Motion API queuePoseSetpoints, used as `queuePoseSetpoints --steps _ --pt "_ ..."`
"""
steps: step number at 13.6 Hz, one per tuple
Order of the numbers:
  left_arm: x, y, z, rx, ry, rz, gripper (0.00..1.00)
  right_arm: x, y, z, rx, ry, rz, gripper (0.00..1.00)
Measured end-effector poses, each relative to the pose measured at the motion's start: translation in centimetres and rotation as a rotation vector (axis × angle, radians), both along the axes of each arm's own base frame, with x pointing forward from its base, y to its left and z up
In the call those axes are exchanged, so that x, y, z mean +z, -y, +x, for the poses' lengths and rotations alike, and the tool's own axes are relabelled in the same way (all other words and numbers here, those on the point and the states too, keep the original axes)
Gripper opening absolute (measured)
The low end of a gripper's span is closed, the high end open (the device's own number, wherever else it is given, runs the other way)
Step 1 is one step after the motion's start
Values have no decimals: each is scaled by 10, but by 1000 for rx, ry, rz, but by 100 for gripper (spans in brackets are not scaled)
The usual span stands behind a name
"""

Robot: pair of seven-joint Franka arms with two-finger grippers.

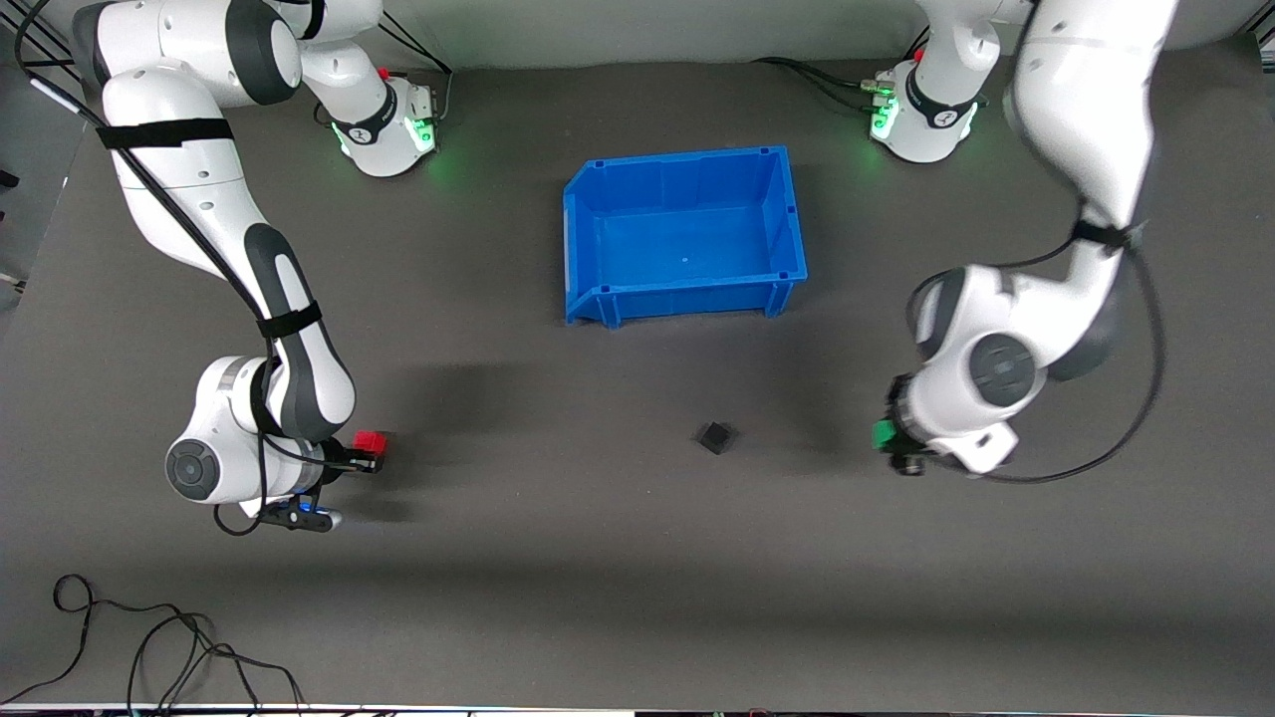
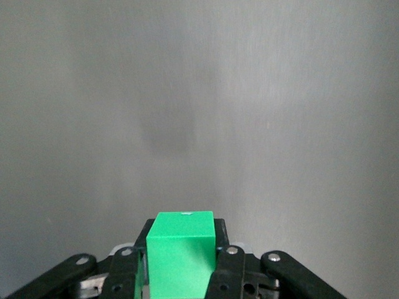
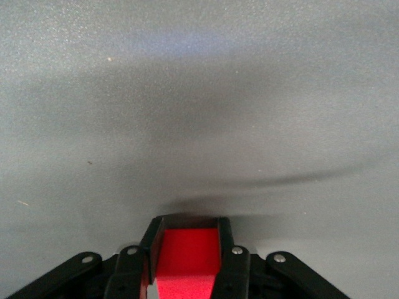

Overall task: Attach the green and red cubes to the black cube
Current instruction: 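Carry the red cube and green cube toward the black cube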

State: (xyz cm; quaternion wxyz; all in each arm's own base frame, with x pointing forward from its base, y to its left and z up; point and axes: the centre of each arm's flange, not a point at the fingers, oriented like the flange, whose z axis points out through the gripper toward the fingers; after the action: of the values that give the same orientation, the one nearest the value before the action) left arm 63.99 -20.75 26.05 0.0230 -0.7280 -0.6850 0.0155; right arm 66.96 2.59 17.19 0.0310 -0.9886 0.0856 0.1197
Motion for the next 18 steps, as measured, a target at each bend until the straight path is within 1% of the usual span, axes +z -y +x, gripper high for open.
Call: queuePoseSetpoints --steps 1,2,3,5,8,11,13,15,17,18 --pt "-11 16 3 -1 -9 2 40 0 0 0 -4 0 1 40" --pt "-20 30 5 5 -12 3 40 1 2 0 -34 0 10 40" --pt "-27 42 6 16 -13 4 40 1 5 1 -102 -1 33 40" --pt "-36 63 2 23 -17 7 40 5 7 4 -282 -5 99 40" --pt "-40 92 -10 20 -20 10 40 16 -21 12 -511 -24 113 40" --pt "-44 119 -16 49 -18 3 40 30 -77 21 -763 -35 136 40" --pt "-58 132 -20 54 -30 5 40 32 -121 19 -917 -44 122 40" --pt "-69 136 -21 77 -39 2 40 29 -170 18 -1072 -69 91 40" --pt "-67 140 -18 98 -23 -12 40 19 -215 14 -1178 -102 60 40" --pt "-64 144 -16 106 -7 -21 40 14 -237 11 -1212 -97 57 40"
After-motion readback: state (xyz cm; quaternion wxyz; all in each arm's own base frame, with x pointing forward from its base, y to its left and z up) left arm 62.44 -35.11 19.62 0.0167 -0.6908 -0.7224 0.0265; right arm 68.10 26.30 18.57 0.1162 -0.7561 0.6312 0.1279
